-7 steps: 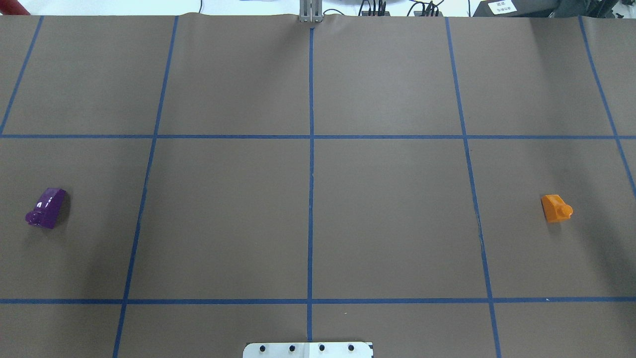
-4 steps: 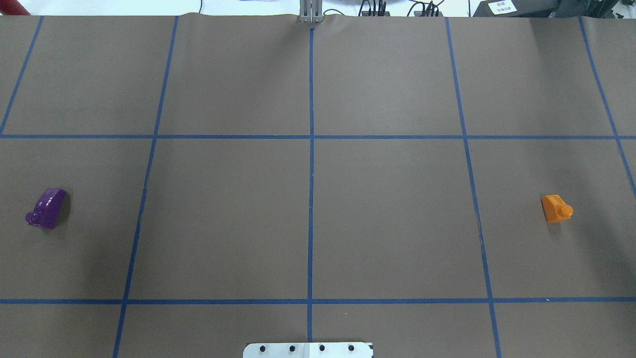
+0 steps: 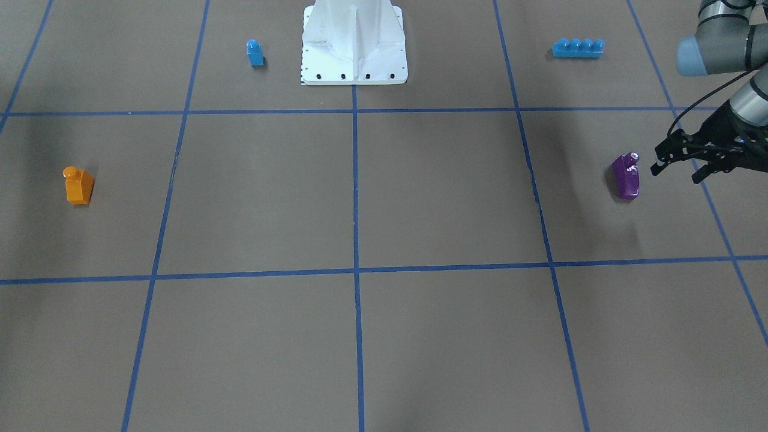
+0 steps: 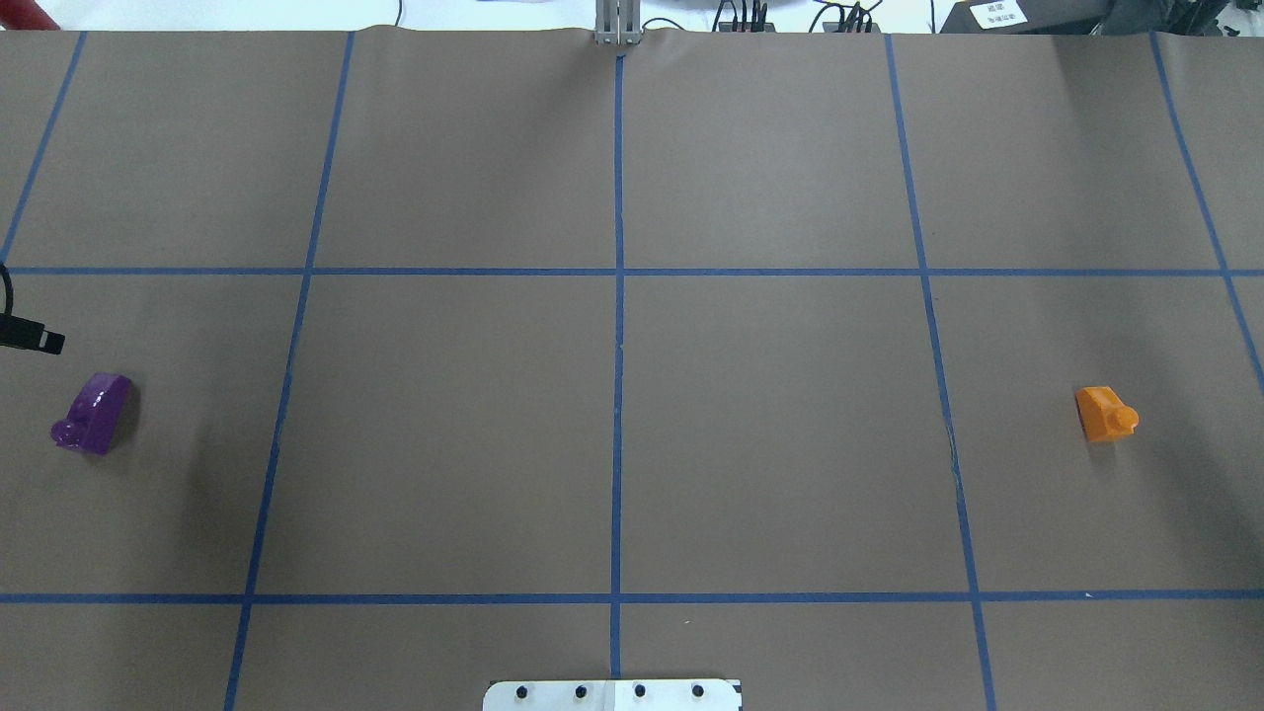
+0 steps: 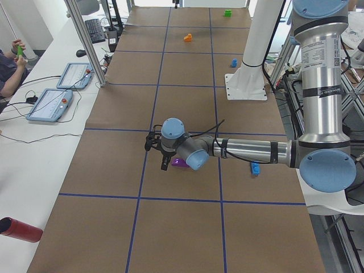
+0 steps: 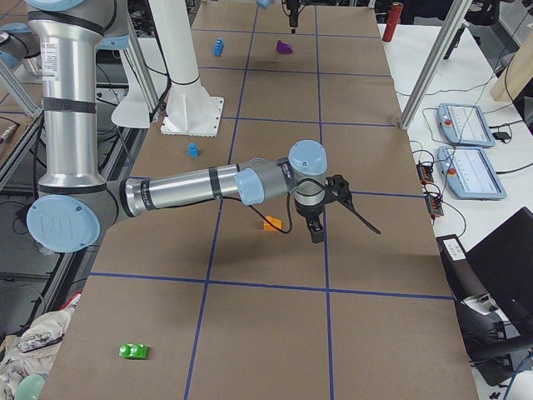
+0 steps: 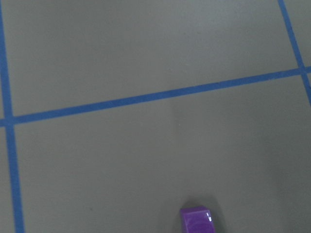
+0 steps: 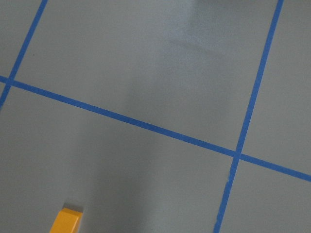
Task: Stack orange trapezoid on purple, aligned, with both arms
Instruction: 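Lower the left gripper onto the purple trapezoid and grasp it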
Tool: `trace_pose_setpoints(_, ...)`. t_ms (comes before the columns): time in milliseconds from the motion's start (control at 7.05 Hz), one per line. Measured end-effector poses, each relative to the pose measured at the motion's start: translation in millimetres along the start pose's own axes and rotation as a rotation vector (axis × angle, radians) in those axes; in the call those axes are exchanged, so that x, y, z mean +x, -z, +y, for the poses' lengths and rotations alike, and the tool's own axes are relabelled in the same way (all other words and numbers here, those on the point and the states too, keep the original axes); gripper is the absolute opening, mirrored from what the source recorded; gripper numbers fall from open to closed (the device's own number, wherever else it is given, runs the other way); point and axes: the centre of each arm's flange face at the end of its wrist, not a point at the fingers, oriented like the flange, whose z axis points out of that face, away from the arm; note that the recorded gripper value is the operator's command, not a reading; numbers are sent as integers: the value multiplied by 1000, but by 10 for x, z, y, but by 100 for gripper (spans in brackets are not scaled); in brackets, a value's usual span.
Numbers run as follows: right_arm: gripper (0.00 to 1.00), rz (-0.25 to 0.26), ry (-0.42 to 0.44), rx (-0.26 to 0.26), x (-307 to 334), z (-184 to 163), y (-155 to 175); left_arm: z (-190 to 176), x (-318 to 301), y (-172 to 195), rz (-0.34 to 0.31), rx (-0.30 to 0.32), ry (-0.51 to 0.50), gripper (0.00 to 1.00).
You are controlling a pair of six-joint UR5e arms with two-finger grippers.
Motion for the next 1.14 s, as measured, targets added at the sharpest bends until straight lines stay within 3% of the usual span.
trace_pose_setpoints(142,100,0,0,-1,1,5,-4,94,111,-154,-24,-9,-10,94)
trace_pose_setpoints(284,100,0,-1,-2,4,11,-7,185,169,-279,-52,-17,-24,72)
trace_pose_setpoints(709,100,0,-6,-7,19,40,-23,374,272,-537,-115,-40,-46,68)
trace_pose_setpoints(851,100,0,-8,-10,27,51,-32,411,302,-596,-127,-51,-51,50)
trace_pose_setpoints(993,100,0,-9,-11,34,59,-40,442,323,-639,-135,-62,-55,7)
trace_pose_setpoints(1135,100,0,-10,-13,40,65,-45,460,339,-663,-138,-68,-58,0)
